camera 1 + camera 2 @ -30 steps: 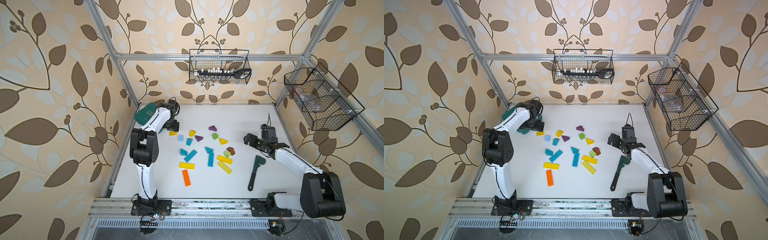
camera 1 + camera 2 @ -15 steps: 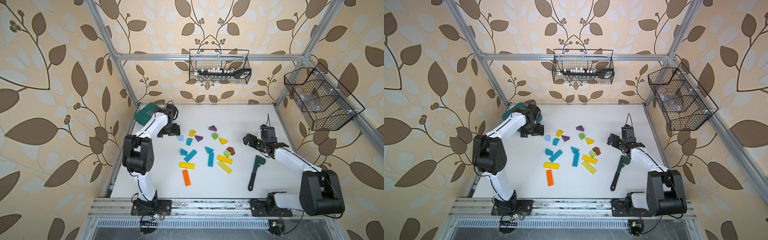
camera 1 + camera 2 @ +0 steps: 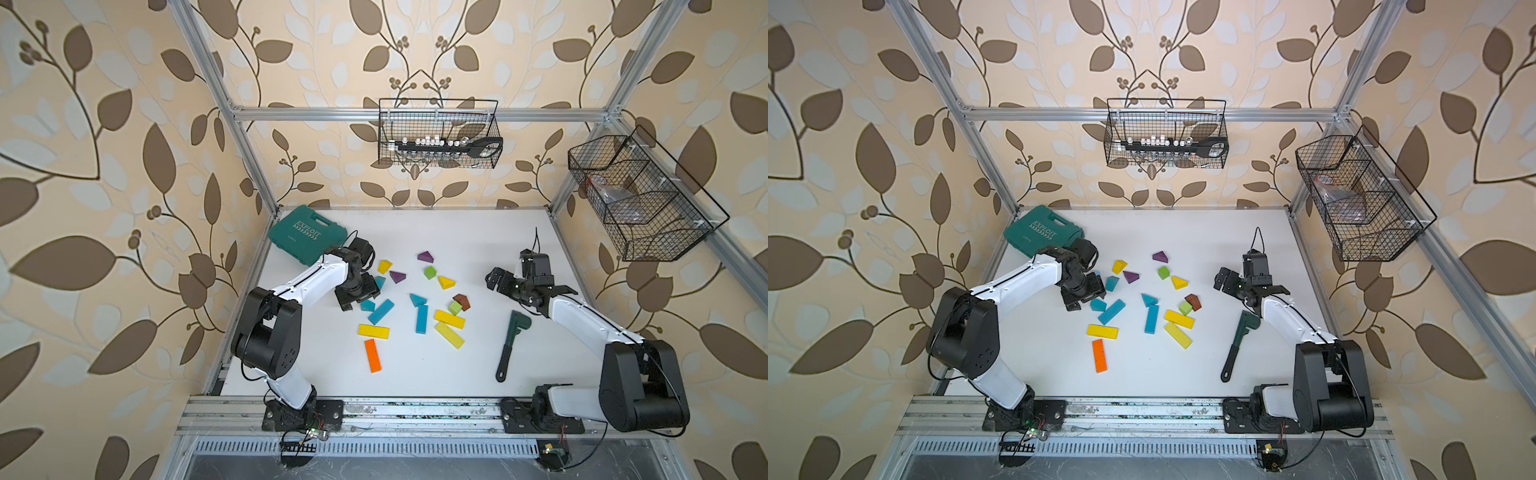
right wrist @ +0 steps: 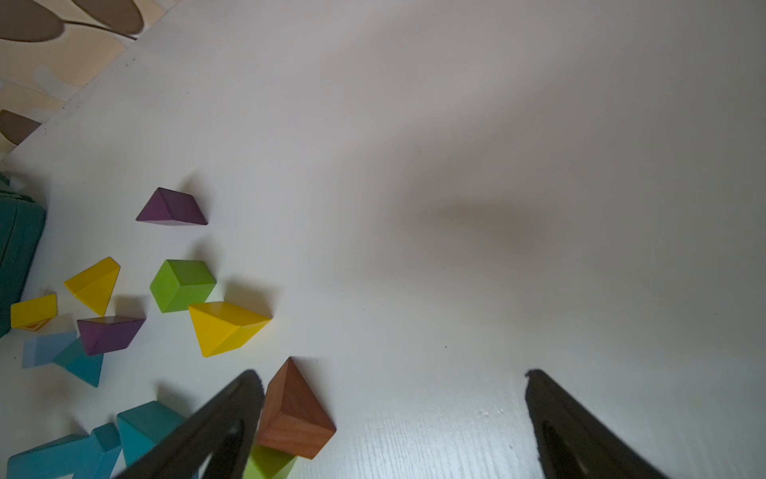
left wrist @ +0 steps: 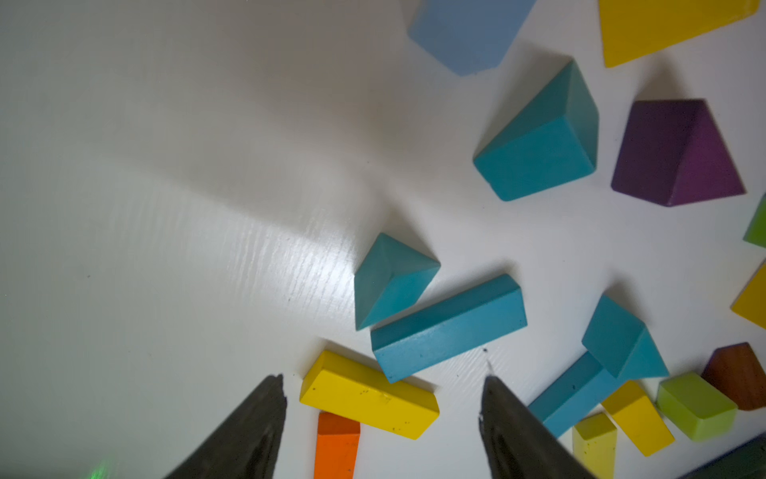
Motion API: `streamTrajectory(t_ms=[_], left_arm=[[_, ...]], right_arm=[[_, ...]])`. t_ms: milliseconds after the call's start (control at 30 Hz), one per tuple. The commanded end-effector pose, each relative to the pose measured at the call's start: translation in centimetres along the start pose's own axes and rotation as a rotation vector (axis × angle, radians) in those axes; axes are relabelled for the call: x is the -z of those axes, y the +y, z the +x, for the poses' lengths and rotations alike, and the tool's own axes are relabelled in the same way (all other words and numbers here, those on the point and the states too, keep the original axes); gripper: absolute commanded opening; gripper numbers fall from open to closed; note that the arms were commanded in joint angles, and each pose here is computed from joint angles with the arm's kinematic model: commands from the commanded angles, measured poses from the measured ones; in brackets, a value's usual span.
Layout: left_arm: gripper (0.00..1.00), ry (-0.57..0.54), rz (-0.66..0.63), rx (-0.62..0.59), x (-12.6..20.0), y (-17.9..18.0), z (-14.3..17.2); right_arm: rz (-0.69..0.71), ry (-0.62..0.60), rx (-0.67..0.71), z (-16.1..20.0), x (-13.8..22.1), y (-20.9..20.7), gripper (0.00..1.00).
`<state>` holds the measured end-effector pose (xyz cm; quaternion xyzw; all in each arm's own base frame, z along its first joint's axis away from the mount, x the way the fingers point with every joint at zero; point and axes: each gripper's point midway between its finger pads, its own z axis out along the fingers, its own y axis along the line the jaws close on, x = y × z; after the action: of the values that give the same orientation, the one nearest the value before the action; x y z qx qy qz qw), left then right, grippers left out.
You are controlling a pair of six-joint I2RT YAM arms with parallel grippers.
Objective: Assemble a small pinwheel with building blocks
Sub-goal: Adjust the building block at the center of the board.
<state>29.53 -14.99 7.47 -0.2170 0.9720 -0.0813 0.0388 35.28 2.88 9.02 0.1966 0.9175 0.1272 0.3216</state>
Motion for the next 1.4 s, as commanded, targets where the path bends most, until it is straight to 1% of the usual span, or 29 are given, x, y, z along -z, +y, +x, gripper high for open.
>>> streamTrajectory(t_ms=[0, 33, 200, 467, 667, 767, 833, 967, 1033, 1067, 1133, 1167, 1267, 1367], left_arm=[[0.66, 0.036, 0.004, 0.043, -1.4, -0.3, 0.3], [0.63, 0.040, 0.010, 0.039, -1.7, -0.5, 0.3], [0.60, 0.065, 0.029, 0.020, -2.8, -2.1, 0.4], [0.47, 0.106, 0.049, -0.036, -4.8, -5.7, 0.9], [0.46, 0.101, 0.075, -0.091, -5.0, -9.0, 0.3], [0.45, 0.079, 0.065, -0.126, -3.8, -9.6, 0.0], [0.51, 0.068, 0.076, -0.138, -2.7, -9.5, 0.1], [0.71, 0.022, 0.075, -0.157, -0.6, -7.8, 0.7], [0.75, -0.003, 0.029, -0.152, -0.4, -6.3, 0.3], [0.74, -0.007, 0.012, -0.149, -0.5, -5.7, 0.1], [0.63, -0.001, 0.001, -0.142, -1.0, -5.2, -0.4], [0.59, 0.000, 0.006, -0.142, -1.3, -5.3, -0.8], [0.57, -0.011, 0.023, -0.162, -1.8, -6.4, -2.3], [0.56, -0.023, 0.019, -0.182, -2.3, -7.5, -3.9]], right_arm=[[-0.017, -0.008, -0.008, -0.5, 0.2, 0.4, 1.00], [-0.014, -0.006, -0.009, -0.5, 0.2, 0.4, 1.00], [-0.013, -0.010, -0.008, -0.5, 0.3, 0.4, 1.00], [-0.006, -0.013, -0.002, -0.6, 0.5, 0.3, 1.00], [-0.008, -0.013, -0.004, -0.6, 0.4, 0.3, 1.00], [-0.010, -0.011, -0.004, -0.6, 0.4, 0.3, 1.00], [-0.014, -0.010, -0.007, -0.6, 0.3, 0.4, 1.00], [-0.022, -0.006, -0.012, -0.5, 0.2, 0.5, 1.00], [-0.026, -0.001, -0.012, -0.4, 0.1, 0.6, 1.00], [-0.027, -0.002, -0.013, -0.5, 0.1, 0.6, 1.00], [-0.032, 0.001, -0.016, -0.4, 0.0, 0.7, 1.00], [-0.031, 0.000, -0.015, -0.4, 0.0, 0.7, 1.00], [-0.027, -0.001, -0.012, -0.4, 0.1, 0.6, 1.00], [-0.019, -0.006, -0.007, -0.5, 0.3, 0.5, 1.00]])
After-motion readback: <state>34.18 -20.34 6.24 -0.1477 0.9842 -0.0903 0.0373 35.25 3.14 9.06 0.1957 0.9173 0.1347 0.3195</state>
